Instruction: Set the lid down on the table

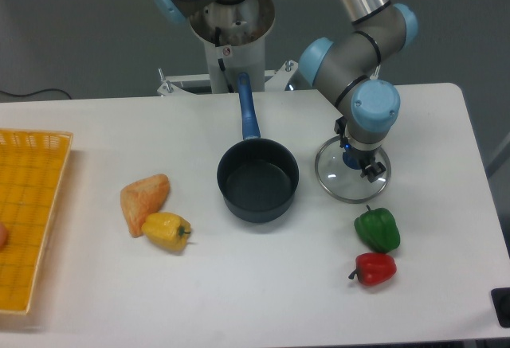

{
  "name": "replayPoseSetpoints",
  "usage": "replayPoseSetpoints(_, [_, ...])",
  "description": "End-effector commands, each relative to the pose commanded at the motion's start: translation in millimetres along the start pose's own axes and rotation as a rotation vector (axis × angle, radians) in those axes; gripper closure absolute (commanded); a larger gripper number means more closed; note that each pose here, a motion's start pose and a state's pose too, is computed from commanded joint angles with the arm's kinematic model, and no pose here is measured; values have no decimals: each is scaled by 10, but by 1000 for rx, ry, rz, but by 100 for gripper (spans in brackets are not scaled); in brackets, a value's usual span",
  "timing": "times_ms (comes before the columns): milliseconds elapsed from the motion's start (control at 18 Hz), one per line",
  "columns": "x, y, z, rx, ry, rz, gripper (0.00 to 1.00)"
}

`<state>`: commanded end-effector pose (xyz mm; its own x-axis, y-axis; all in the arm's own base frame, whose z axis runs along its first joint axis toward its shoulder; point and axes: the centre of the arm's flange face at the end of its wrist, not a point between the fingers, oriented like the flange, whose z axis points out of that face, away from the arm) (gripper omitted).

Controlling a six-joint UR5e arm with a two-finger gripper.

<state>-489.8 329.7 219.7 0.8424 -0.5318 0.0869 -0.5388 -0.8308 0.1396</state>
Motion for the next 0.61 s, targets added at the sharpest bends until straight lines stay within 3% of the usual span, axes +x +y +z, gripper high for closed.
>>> replayPoseSetpoints(333, [-125, -110, -673, -19, -124, 20, 0])
replayPoseSetpoints(611, [-144, -76, -925, 0, -173, 12, 0])
